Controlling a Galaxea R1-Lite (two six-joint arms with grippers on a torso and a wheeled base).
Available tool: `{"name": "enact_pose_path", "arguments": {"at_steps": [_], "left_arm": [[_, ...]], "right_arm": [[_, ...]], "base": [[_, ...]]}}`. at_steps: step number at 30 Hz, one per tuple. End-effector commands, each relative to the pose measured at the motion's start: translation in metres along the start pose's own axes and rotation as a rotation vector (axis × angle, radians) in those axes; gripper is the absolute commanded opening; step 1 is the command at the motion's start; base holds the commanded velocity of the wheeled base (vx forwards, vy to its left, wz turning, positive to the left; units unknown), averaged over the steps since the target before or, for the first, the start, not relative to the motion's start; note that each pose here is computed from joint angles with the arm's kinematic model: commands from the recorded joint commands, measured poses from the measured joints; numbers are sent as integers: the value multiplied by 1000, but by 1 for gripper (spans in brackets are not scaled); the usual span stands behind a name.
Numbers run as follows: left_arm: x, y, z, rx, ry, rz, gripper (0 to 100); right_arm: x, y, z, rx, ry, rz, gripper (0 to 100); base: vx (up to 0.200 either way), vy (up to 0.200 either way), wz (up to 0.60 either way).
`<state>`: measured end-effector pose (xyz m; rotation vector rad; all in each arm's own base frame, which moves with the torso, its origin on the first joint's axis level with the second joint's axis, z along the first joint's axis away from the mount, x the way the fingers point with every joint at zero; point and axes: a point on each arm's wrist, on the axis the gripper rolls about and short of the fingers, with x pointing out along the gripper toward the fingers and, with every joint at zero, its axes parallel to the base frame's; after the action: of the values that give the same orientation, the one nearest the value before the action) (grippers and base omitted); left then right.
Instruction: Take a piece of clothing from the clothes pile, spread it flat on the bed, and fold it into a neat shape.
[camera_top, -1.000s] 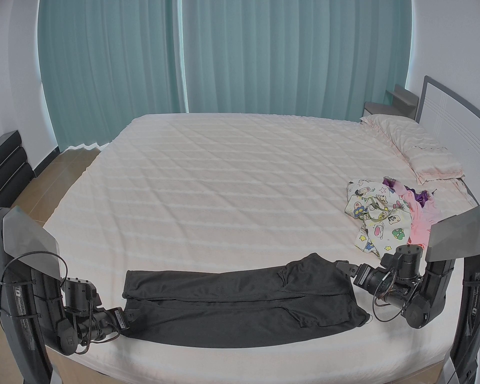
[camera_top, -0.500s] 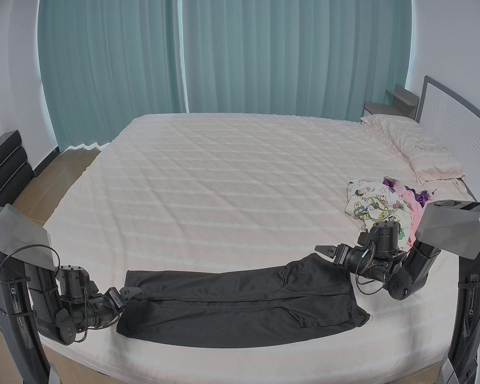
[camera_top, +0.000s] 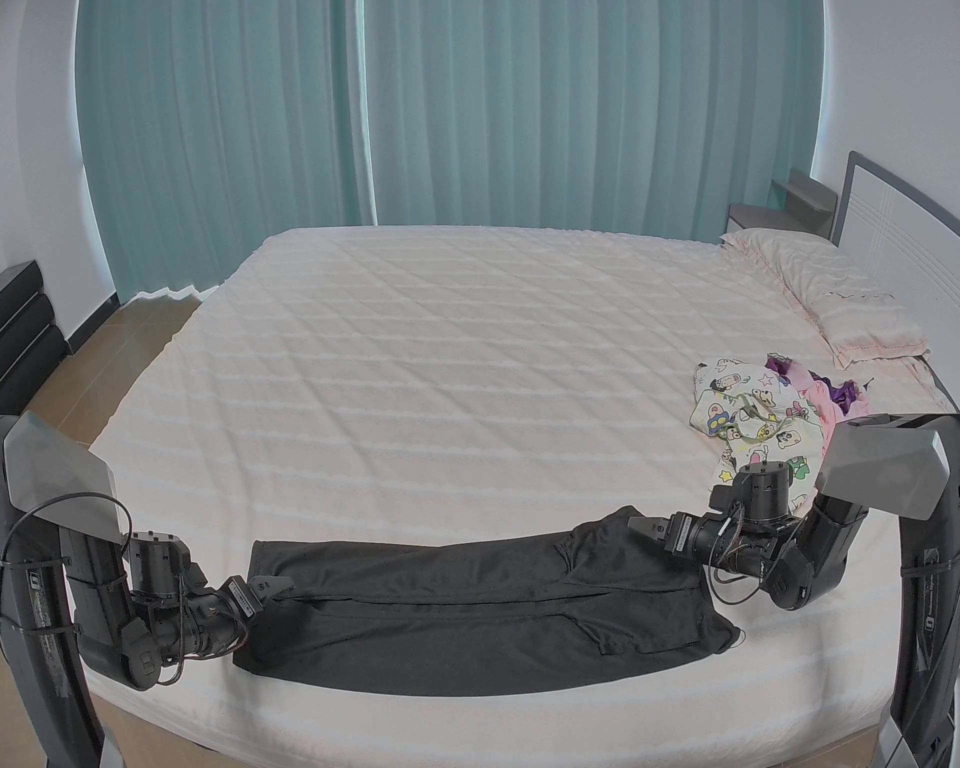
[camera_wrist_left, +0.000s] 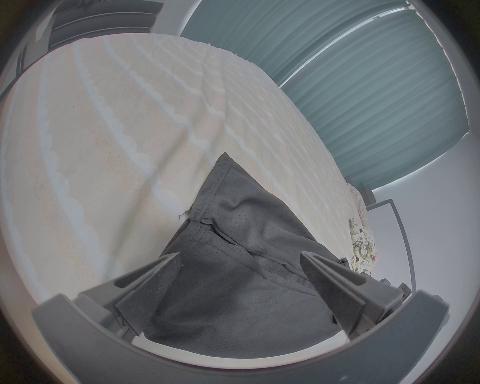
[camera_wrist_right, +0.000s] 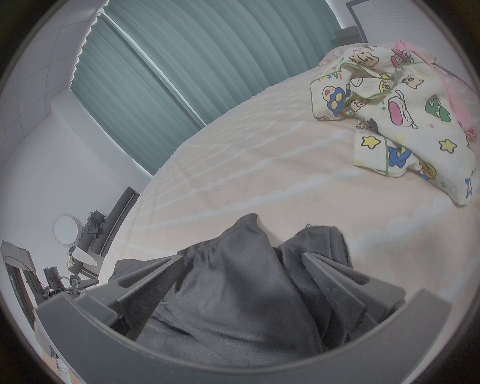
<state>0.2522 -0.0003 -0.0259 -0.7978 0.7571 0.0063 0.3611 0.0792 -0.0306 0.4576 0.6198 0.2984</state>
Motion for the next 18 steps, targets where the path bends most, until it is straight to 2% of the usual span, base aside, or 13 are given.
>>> {"name": "enact_pose_path", "arguments": {"at_steps": [1, 8, 15, 16, 18], "left_arm": [[1, 1, 0, 2, 2, 2, 100], [1, 1, -1, 2, 4, 3, 100], [1, 0, -2, 5, 7, 3, 100], [1, 0, -2, 5, 8, 4, 100], [1, 0, -2, 5, 7, 3, 100]], "right_arm": [[1, 0, -6, 2, 18, -1, 100], [0, 1, -10, 0, 33, 0, 100], [-2, 3, -6, 6, 9, 8, 100], [-2, 2, -6, 7, 8, 5, 0], [-4, 2, -6, 8, 10, 1, 0]], "base": [[0, 0, 0], [0, 0, 0], [0, 0, 0], [0, 0, 0], [0, 0, 0]]}}
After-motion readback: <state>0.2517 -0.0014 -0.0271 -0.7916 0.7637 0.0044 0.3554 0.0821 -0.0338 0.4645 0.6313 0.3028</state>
